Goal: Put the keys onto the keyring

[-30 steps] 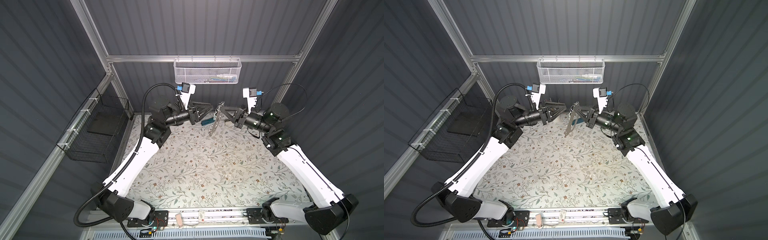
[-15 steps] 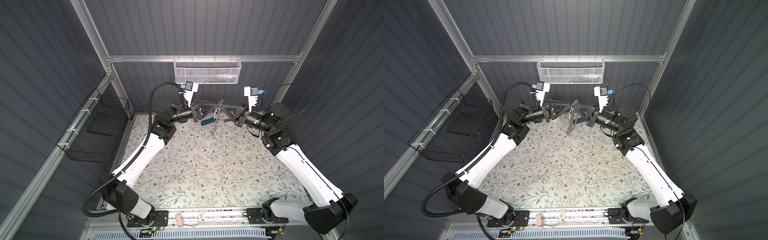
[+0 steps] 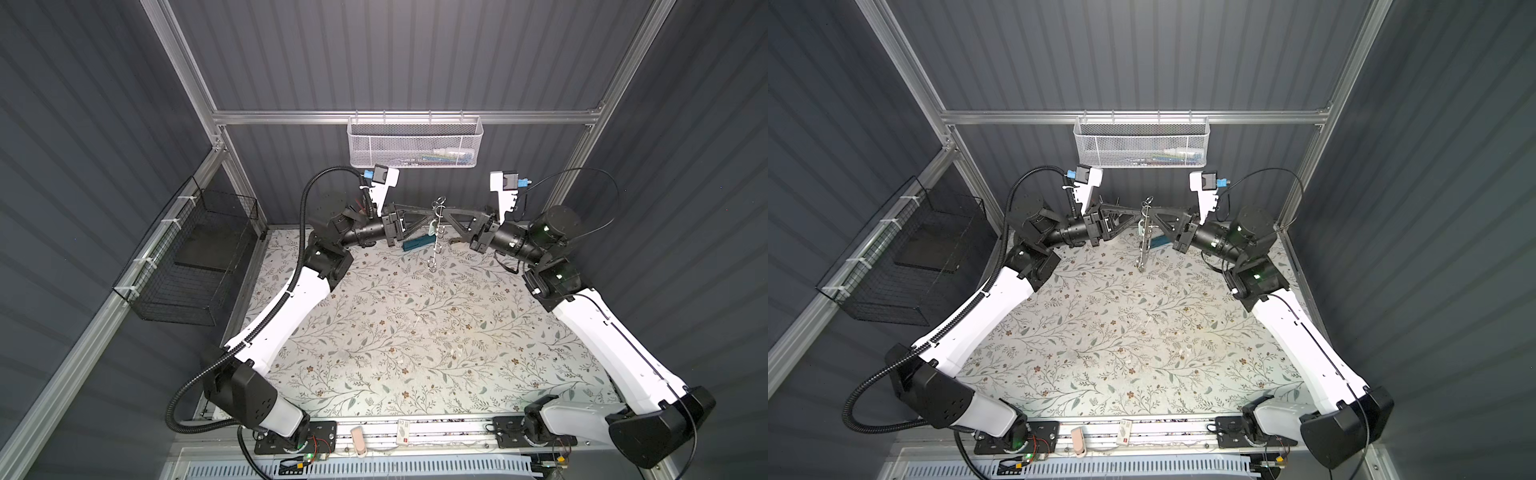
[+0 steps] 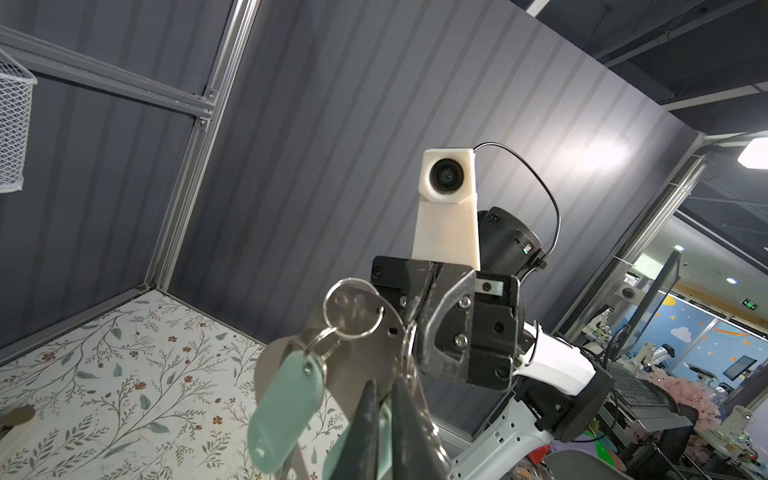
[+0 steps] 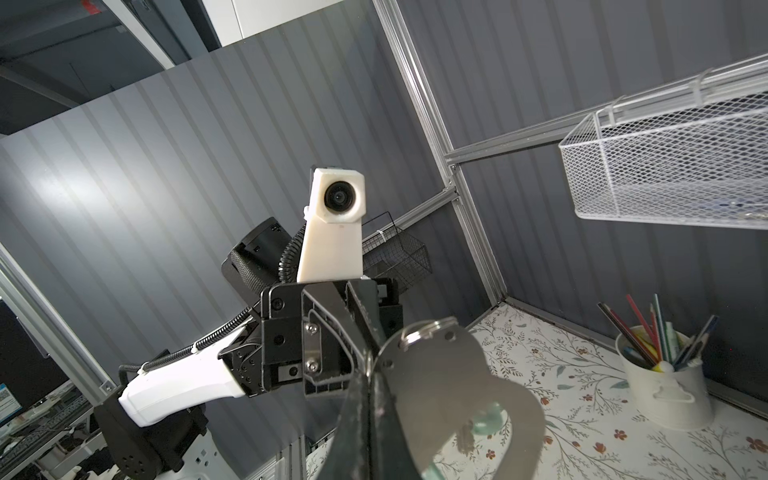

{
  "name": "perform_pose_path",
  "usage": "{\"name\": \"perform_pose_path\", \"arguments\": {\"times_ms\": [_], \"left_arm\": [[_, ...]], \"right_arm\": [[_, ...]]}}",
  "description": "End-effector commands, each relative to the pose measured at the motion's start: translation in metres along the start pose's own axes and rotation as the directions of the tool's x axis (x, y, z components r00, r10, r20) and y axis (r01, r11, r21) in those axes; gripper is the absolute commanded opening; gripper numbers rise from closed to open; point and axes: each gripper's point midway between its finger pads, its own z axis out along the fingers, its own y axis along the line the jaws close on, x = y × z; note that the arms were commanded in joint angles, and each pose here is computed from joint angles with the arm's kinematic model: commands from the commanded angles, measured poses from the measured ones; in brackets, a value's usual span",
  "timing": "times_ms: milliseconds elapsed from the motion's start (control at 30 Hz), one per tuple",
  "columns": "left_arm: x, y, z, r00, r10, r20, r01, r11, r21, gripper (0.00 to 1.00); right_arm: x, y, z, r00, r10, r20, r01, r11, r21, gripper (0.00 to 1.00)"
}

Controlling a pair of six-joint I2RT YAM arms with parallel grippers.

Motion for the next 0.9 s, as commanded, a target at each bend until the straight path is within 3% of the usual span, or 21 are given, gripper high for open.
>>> {"name": "perform_pose_path", "arguments": {"times_ms": [0,433,633,867], "left_arm": [[0.000,-0.006,0.001,1.000,0.016,-0.007,-0.016,0.999,0.039,0.02],[0.014,0.003,0.008,0.997,-0.052,-0.063,0.056,0.996,0.067,0.01],[0.006,0.001,0.002,0.999,0.002,-0.040,-0.001,1.000,0.010,0.18],[-0.014,0.005,-0.019,0.996,0.082,0.030,-0.077,0.989,-0.126,0.21]], "right_arm": [[-0.008,0.007,0.000,0.999,-0.027,0.024,0.028,0.999,-0.026,0.01],[-0.010,0.008,0.000,0.999,-0.028,0.024,0.029,0.999,-0.030,0.01],[-0.008,0.007,-0.001,0.999,-0.029,0.023,0.029,0.999,-0.022,0.01],[-0.006,0.005,-0.002,1.000,-0.023,0.020,0.024,1.000,-0.014,0.01]]}}
